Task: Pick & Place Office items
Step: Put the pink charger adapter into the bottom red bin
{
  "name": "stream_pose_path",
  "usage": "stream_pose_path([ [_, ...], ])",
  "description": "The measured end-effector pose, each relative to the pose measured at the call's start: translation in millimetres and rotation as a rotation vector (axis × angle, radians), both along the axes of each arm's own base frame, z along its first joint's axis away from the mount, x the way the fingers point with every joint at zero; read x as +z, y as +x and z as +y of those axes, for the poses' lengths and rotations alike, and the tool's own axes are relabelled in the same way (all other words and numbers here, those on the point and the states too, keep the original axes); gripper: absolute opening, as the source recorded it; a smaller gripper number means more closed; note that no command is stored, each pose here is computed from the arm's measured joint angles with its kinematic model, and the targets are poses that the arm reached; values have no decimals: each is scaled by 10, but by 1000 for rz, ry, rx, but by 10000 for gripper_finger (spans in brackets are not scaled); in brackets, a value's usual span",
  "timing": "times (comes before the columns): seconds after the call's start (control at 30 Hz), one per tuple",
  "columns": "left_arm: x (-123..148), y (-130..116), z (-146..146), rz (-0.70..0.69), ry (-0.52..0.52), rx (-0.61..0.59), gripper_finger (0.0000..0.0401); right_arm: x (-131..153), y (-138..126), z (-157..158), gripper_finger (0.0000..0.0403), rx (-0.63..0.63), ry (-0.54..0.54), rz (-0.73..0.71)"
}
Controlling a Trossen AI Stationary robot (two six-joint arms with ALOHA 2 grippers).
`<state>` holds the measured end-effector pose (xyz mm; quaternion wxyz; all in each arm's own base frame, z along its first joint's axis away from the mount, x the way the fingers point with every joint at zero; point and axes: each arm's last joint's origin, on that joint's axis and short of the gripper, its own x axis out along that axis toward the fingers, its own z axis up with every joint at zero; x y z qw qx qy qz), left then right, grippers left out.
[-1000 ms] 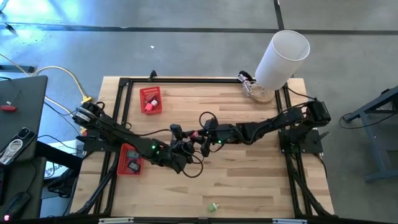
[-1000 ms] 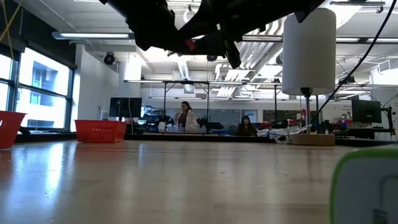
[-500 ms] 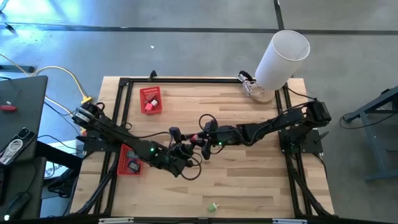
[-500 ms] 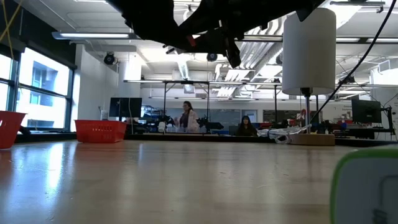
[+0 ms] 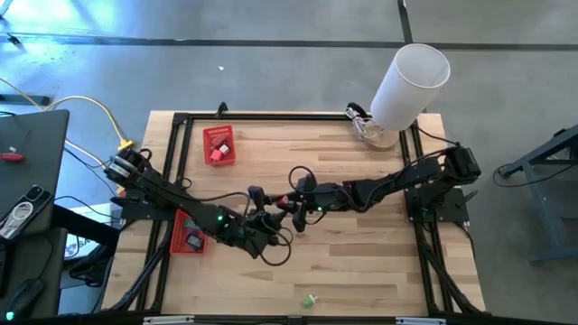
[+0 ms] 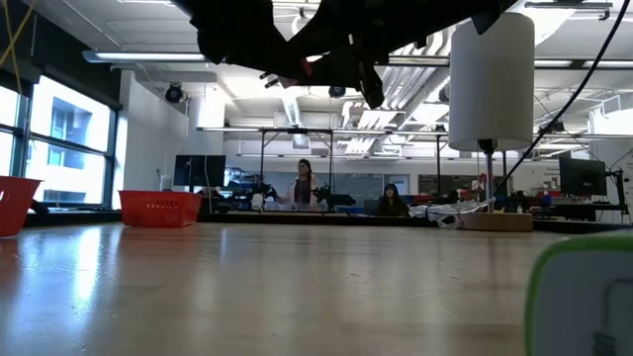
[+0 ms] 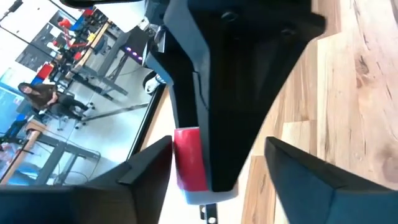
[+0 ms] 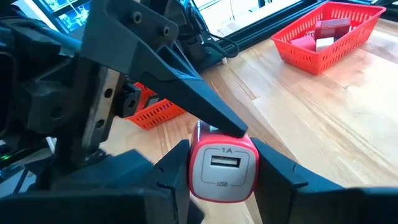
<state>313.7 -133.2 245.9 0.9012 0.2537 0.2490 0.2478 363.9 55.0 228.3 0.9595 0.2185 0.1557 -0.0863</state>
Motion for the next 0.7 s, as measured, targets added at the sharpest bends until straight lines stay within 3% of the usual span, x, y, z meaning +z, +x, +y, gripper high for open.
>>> stream_pose_path([
  [0.13, 4, -1, 4, -30, -20, 28, 286, -1, 0, -2, 120, 0, -6, 2],
  [0.3, 29, -41, -48, -53, -22, 34, 298, 20, -20, -5, 120, 4, -30, 11],
  [0.5, 207, -161, -95, -79, -203, -94, 298, 71, -42, -5, 120, 13, -52, 0],
  [0.7, 417, -379, -23, -117, -297, -69, 298, 101, -55, 13, 120, 36, -86, -5],
])
